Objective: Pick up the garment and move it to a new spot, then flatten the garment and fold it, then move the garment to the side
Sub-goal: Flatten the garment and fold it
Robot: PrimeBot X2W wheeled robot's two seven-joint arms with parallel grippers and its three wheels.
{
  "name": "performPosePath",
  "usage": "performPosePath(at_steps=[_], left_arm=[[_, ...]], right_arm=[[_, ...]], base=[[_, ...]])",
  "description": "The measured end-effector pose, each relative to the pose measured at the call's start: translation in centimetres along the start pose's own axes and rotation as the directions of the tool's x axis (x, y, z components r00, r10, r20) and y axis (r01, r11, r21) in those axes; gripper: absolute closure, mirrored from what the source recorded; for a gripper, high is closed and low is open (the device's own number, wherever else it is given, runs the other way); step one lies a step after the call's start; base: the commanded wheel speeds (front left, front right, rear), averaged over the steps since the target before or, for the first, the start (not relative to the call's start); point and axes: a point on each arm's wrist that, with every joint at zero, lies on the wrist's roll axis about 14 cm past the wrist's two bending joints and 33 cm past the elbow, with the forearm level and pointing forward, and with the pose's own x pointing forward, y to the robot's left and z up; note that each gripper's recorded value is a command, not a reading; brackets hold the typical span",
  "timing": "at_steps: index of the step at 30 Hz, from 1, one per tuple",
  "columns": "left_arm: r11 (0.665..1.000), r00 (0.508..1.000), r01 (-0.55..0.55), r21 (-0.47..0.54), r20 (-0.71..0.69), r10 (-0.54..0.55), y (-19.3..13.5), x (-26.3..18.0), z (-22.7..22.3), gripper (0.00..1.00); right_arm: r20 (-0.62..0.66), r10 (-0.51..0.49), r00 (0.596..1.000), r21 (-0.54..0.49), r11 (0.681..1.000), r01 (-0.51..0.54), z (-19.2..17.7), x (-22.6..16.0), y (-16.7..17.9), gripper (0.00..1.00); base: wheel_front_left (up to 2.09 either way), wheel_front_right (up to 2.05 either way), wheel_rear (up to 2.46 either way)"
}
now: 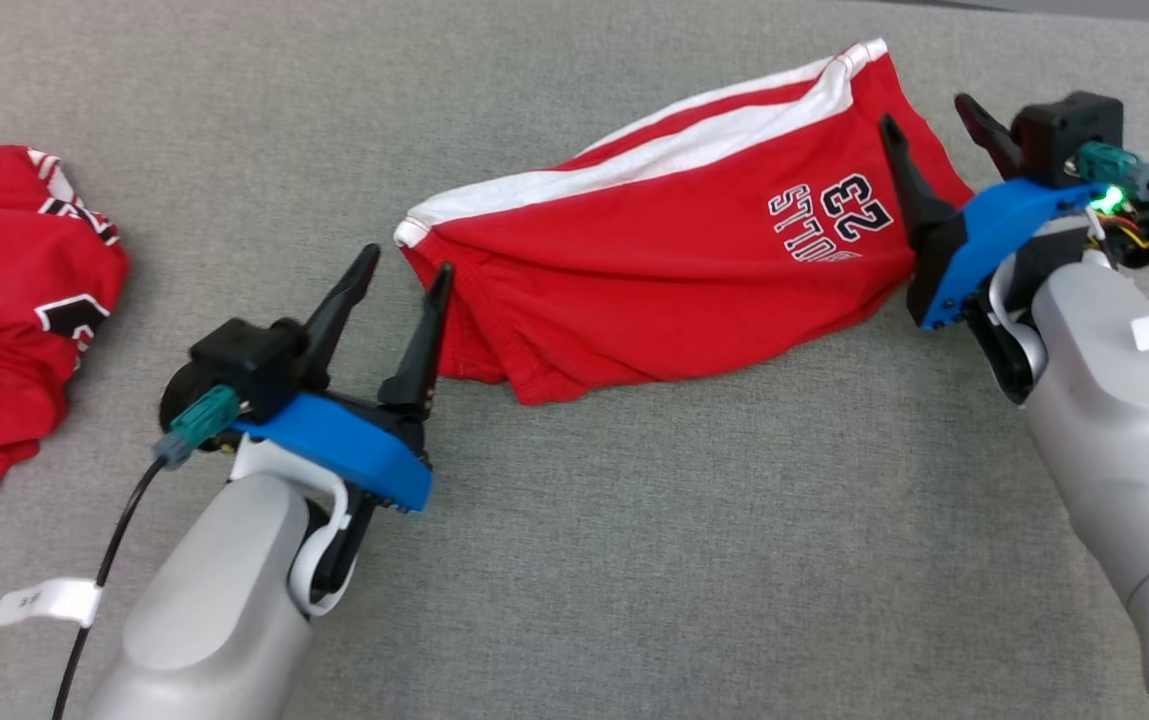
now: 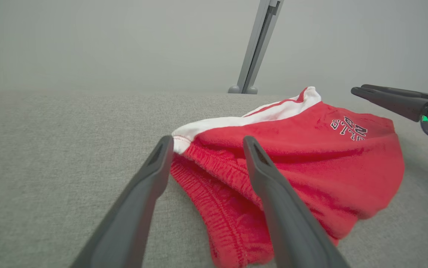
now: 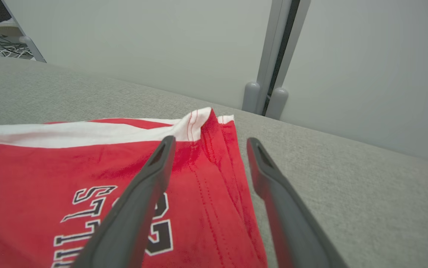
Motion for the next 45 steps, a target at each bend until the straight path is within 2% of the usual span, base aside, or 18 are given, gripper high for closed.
performPosePath(at_steps=[7, 13, 15, 22, 28, 29, 30, 31, 39, 45], left_arm=[[0.987, 0.981, -0.158, 0.034, 0.116, 0.153, 3.7, -3.2, 3.2, 0.0], [0.958, 0.939, -0.278, 0.075, 0.234, 0.254, 5.5, -5.7, 6.1, 0.0], [0.948, 0.918, -0.316, 0.043, 0.267, 0.294, 5.9, -6.5, 6.7, 0.0], [0.916, 0.887, -0.397, 0.062, 0.284, 0.365, 7.3, -8.5, 6.6, 0.0], [0.902, 0.877, -0.427, 0.07, 0.273, 0.395, 7.8, -9.4, 6.0, 0.0], [0.9, 0.876, -0.431, 0.07, 0.273, 0.398, 7.9, -9.5, 6.0, 0.0], [0.899, 0.876, -0.432, 0.07, 0.271, 0.4, 7.9, -9.5, 5.9, 0.0], [0.9, 0.877, -0.431, 0.072, 0.269, 0.398, 7.9, -9.5, 5.8, 0.0], [0.907, 0.885, -0.413, 0.081, 0.273, 0.378, 7.2, -9.1, 5.9, 0.0], [0.922, 0.898, -0.377, 0.084, 0.275, 0.342, 5.8, -8.6, 5.9, 0.0]], right_arm=[[-0.035, -0.008, 0.999, -0.025, 1.0, 0.007, -0.9, -0.5, -0.4, 0.0], [-0.079, -0.019, 0.997, -0.036, 0.999, 0.016, -2.2, -0.6, -0.8, 0.0], [-0.089, -0.021, 0.996, -0.039, 0.999, 0.018, -2.5, -0.5, -1.0, 0.0], [-0.16, -0.029, 0.987, -0.029, 0.999, 0.024, -4.5, -0.4, -1.1, 0.0], [-0.216, -0.028, 0.976, -0.006, 1.0, 0.027, -5.8, -0.6, -0.9, 0.0], [-0.217, -0.024, 0.976, -0.003, 1.0, 0.024, -5.9, -0.6, -0.7, 0.5], [-0.214, -0.018, 0.977, -0.003, 1.0, 0.018, -5.9, -0.5, -0.4, 0.68], [-0.207, -0.017, 0.978, 0.0, 1.0, 0.017, -5.7, -0.5, -0.4, 1.0], [-0.134, -0.024, 0.991, 0.04, 0.999, 0.03, -4.5, -1.4, -0.2, 1.0], [-0.095, -0.055, 0.994, 0.111, 0.992, 0.065, -4.5, -4.2, -0.7, 1.0]], base=[[0.0, 0.0, 0.0], [0.0, 0.0, 0.0], [0.0, 0.0, 0.0], [0.0, 0.0, 0.0], [0.0, 0.0, 0.0], [0.0, 0.0, 0.0], [0.0, 0.0, 0.0], [0.0, 0.0, 0.0], [0.0, 0.0, 0.0], [0.0, 0.0, 0.0]])
